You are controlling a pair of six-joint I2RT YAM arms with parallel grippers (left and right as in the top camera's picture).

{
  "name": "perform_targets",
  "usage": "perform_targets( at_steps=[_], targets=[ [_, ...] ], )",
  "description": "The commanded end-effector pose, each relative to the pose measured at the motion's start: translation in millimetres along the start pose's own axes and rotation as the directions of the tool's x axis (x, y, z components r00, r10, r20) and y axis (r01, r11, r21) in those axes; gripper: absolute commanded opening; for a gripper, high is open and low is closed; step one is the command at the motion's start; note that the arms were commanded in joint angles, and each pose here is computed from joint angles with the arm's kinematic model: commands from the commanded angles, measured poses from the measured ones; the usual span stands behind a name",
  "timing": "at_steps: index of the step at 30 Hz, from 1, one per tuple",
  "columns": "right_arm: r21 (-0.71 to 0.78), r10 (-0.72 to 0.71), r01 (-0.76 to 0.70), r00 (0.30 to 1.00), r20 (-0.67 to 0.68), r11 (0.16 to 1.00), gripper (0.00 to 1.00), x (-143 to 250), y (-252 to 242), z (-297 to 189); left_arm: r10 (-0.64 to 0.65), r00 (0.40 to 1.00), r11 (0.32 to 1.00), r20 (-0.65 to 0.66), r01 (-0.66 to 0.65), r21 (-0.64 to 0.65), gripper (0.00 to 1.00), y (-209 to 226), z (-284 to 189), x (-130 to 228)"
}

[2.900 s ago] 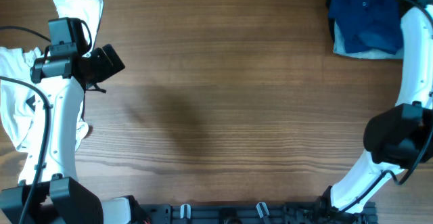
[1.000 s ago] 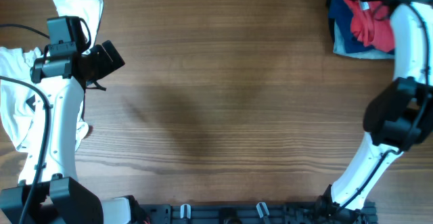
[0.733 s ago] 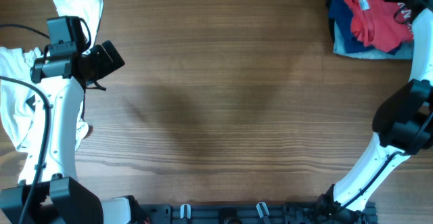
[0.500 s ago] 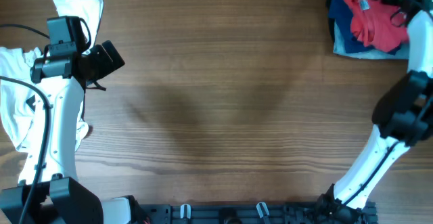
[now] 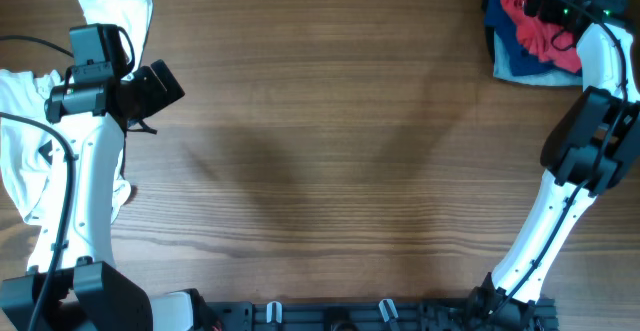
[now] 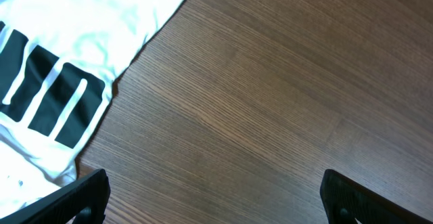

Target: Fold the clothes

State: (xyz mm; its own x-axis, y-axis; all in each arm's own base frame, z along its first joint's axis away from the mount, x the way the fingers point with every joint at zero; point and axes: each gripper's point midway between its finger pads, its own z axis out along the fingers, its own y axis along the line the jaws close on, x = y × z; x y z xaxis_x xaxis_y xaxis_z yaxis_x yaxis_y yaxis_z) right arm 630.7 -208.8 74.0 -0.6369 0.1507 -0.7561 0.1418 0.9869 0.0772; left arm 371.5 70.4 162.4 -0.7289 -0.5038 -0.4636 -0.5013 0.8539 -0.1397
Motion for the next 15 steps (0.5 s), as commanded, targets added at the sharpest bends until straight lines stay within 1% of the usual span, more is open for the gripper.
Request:
perform_targets(
  at_steps=[1,2,4,7,10,12,13,14,15],
  targets=[
    [-0.051,0.02,-0.025,0.994,-0.104,0.998,1.0,38.9,25.1,13.0,-0.005,1.0,1.0,-0.008,0.005,0.008,1.0,0.2,1.5,2.5],
    [-0.048,0.011,-0.014,0.998,-0.062,0.999,1.0,15.0,27.0,-5.4,-0.005,1.0,1.0,-0.008,0.005,0.008,1.0,0.2,1.5,2.5],
    [-0.04,-0.002,0.002,1.0,0.004,0.999,1.0,-20.4,29.9,-35.4,-0.005,1.0,1.0,-0.008,0.005,0.008,1.0,0.2,1.5,2.5],
    [-0.015,-0.03,0.032,0.991,0.133,0.999,1.0,-79.7,35.6,-94.2,-0.005,1.0,1.0,-0.008,0.005,0.008,1.0,0.2,1.5,2.5],
    [-0.008,-0.05,0.053,0.972,0.231,0.999,1.0,-124.2,48.0,-160.5,-0.005,1.0,1.0,-0.008,0.005,0.008,1.0,0.2,1.5,2.5],
    [-0.01,-0.059,0.064,0.961,0.269,0.998,1.0,-142.0,59.5,-204.2,-0.005,1.0,1.0,-0.008,0.005,0.008,1.0,0.2,1.5,2.5],
    [-0.017,-0.06,0.067,0.958,0.28,0.998,1.0,-146.5,65.3,-218.3,-0.005,1.0,1.0,-0.008,0.005,0.008,1.0,0.2,1.5,2.5],
    [-0.038,-0.047,0.061,0.953,0.3,0.997,1.0,-153.6,74.3,-241.9,-0.005,1.0,1.0,-0.008,0.005,0.008,1.0,0.2,1.5,2.5],
    [-0.057,-0.03,0.05,0.951,0.309,0.997,1.0,-156.7,80.9,-255.1,-0.005,1.0,1.0,-0.008,0.005,0.008,1.0,0.2,1.5,2.5]
  ],
)
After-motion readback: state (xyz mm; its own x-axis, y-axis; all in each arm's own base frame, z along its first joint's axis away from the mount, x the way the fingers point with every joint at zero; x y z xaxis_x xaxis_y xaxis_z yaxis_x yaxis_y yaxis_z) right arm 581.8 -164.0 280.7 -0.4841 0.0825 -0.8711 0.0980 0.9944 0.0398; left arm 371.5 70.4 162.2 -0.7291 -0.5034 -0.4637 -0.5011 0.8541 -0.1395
